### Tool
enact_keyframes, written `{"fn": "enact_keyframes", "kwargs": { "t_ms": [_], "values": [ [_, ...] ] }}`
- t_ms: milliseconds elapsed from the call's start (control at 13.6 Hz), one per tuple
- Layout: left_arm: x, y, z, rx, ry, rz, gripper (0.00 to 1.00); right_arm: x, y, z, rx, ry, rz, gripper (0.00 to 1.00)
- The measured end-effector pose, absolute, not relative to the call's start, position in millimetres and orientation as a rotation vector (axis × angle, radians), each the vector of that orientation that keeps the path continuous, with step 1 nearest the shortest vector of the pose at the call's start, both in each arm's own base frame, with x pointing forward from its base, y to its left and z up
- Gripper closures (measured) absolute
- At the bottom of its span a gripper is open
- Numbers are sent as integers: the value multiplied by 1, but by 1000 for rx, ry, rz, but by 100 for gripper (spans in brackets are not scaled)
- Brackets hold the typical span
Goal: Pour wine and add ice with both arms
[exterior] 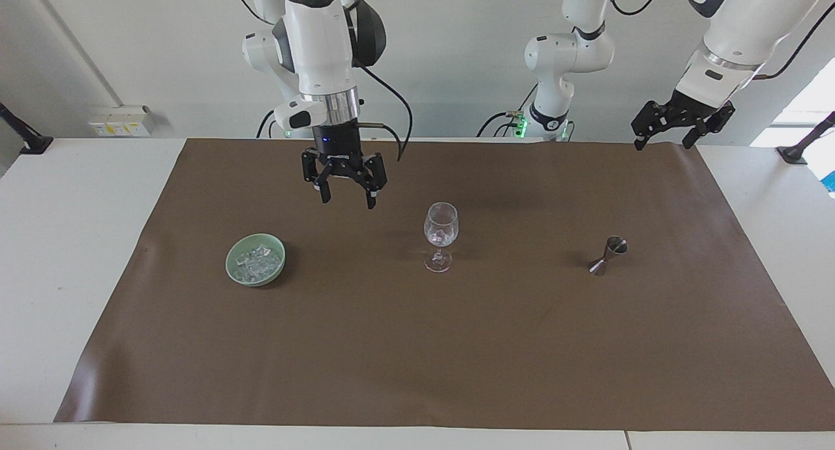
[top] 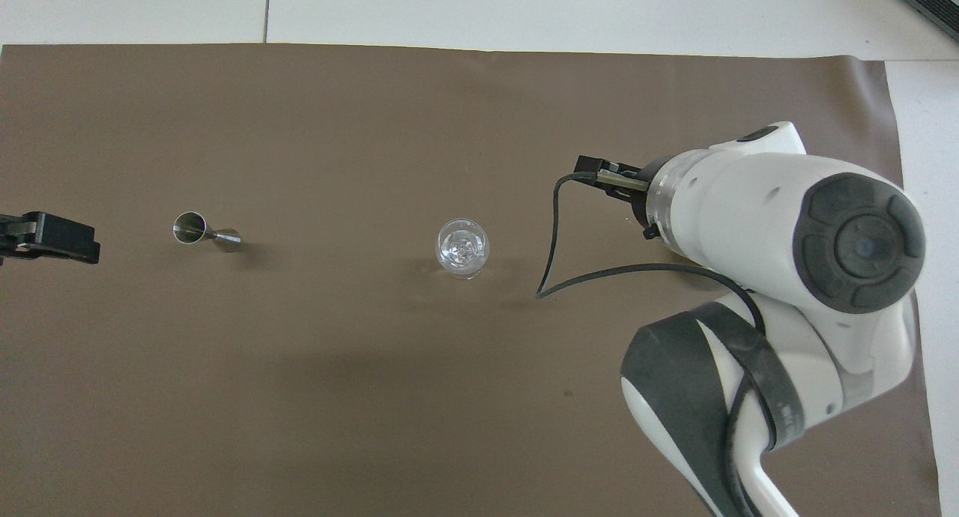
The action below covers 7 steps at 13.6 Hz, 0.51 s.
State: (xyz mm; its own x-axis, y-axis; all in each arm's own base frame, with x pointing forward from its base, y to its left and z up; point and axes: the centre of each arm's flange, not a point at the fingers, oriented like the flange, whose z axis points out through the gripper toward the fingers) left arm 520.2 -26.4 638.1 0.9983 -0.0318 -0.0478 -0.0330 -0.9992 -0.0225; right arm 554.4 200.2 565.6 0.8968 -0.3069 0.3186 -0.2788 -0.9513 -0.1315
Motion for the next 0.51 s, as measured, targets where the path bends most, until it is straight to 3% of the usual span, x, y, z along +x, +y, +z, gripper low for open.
{"fn": "enact_keyframes", "kwargs": {
  "t_ms": [515],
  "values": [
    [520, -26, 638, -3117, 50, 74, 0, 546, 143, 591, -3115, 443, -350, 0]
  ]
}}
